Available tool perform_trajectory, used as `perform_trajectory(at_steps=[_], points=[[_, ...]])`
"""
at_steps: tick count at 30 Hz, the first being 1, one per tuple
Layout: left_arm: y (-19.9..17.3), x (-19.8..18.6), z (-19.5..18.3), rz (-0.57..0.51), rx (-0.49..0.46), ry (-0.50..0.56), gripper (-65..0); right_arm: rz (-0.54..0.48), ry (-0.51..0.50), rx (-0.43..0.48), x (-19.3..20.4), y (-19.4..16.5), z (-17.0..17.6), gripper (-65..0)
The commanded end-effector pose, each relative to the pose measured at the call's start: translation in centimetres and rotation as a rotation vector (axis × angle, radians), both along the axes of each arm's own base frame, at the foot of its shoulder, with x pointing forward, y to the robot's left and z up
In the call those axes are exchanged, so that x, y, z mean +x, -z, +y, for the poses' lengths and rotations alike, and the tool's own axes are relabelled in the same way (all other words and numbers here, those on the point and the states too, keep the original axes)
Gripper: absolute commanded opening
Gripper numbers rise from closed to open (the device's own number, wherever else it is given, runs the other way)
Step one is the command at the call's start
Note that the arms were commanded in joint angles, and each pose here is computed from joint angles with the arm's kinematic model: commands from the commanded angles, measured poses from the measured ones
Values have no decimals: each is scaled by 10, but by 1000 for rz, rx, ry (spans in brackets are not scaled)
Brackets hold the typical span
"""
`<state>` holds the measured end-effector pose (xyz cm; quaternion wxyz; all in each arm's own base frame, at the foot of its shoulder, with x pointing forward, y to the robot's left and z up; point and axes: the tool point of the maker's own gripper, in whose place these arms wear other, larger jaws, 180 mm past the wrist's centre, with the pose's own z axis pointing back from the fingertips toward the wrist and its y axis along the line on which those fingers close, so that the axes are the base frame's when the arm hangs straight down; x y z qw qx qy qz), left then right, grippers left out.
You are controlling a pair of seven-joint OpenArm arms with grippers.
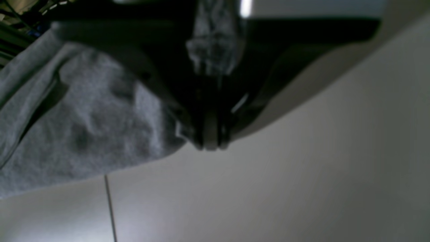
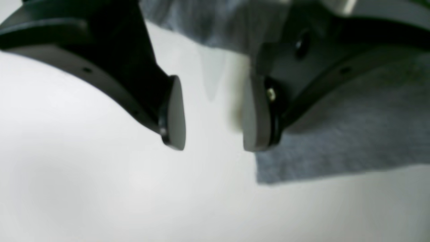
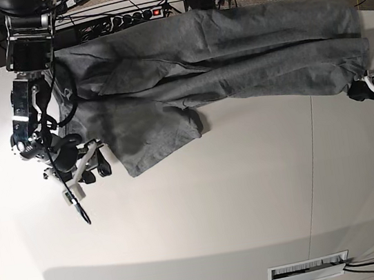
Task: Fold the T-shirt properly
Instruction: 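Pull the sleeve fabric with the right gripper to straighten the strip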
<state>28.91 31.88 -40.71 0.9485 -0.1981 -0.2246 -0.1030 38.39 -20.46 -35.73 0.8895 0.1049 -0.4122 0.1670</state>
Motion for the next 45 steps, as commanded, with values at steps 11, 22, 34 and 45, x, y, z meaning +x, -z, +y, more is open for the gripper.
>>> perform_trajectory(at_steps=[11, 22, 34, 45], points=[[-5, 1, 9, 2, 31, 7, -650, 24, -178, -77, 0, 12, 47, -362], [-5, 1, 9, 2, 30, 7, -650, 51, -189, -133, -4, 20, 44, -362], [-5, 1, 9, 1, 30, 7, -650, 173, -157, -20, -19, 46, 46, -366], [-6, 2, 9, -2, 29, 6, -650, 256, -170, 36, -32, 49, 54, -650]])
